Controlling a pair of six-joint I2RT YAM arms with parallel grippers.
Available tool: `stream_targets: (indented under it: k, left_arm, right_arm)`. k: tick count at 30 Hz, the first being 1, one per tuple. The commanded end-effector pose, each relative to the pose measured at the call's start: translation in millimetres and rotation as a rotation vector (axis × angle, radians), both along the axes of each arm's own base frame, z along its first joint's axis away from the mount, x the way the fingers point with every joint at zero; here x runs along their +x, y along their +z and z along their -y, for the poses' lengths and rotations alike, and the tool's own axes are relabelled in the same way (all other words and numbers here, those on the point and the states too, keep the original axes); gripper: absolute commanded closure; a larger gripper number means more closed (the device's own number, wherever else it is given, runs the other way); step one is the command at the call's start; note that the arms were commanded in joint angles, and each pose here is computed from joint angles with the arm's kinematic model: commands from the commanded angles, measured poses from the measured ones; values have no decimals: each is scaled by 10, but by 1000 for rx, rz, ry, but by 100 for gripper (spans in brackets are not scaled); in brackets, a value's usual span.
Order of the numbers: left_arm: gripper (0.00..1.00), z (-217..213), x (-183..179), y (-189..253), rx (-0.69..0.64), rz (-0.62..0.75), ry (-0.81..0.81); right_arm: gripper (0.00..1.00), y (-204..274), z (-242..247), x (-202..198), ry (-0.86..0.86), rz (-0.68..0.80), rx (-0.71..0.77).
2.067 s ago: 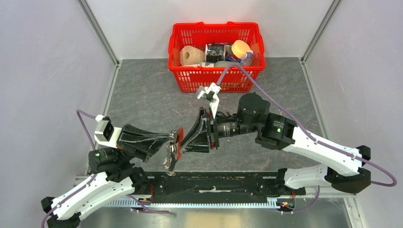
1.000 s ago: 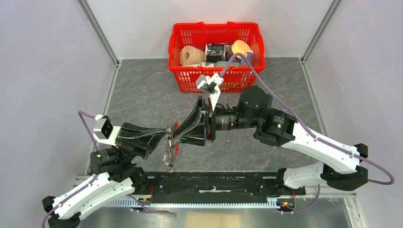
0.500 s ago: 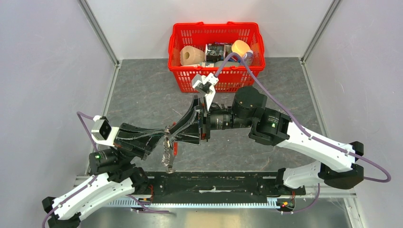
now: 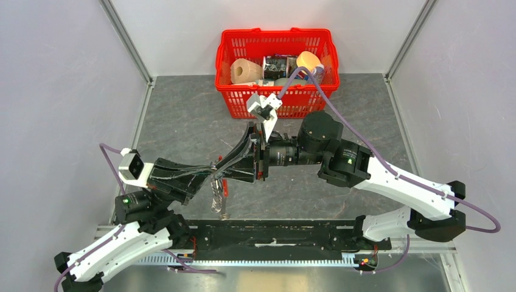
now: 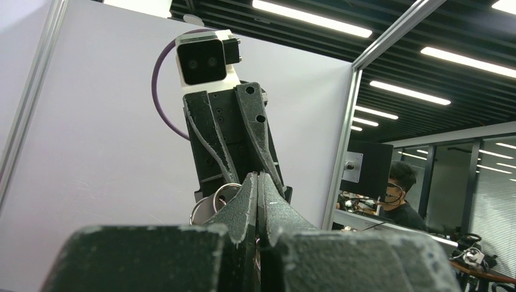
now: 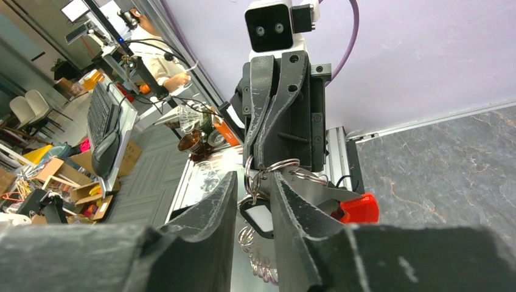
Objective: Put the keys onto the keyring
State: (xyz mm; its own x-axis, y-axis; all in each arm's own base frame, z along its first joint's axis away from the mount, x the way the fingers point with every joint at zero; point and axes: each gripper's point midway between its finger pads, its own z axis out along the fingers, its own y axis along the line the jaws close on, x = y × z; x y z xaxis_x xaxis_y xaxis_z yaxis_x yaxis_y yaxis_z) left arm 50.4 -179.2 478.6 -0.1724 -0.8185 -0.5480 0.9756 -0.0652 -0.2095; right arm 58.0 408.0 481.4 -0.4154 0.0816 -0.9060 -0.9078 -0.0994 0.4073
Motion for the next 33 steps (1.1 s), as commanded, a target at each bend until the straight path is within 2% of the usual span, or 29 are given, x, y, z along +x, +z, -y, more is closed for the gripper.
stream_targets:
  k: [1, 16, 22, 23, 25, 31, 33]
  left_arm:
    - [98, -118, -27, 100, -58, 4, 8]
    - [98, -150, -42, 136, -67, 11, 14]
    - [98, -136, -41, 136, -69, 12, 7]
    - [98, -125, -38, 130, -67, 12, 5]
    - [98, -118, -32, 124, -68, 9, 2]
    - [98, -96, -65, 113, -44, 12, -14]
    - [95, -65, -103, 121, -12, 18, -31]
  right_arm:
    - [70, 290, 58, -43, -4, 50, 85]
    - [72, 227, 44, -48, -5, 46, 71]
    - [82, 268, 9, -49, -2, 50, 82]
    - [86, 280, 2, -53, 1, 50, 84]
    - [100, 282, -15, -64, 7, 51, 79]
    - [100, 268, 35, -85, 8, 51, 61]
    - [100, 241, 63, -104, 14, 42, 32]
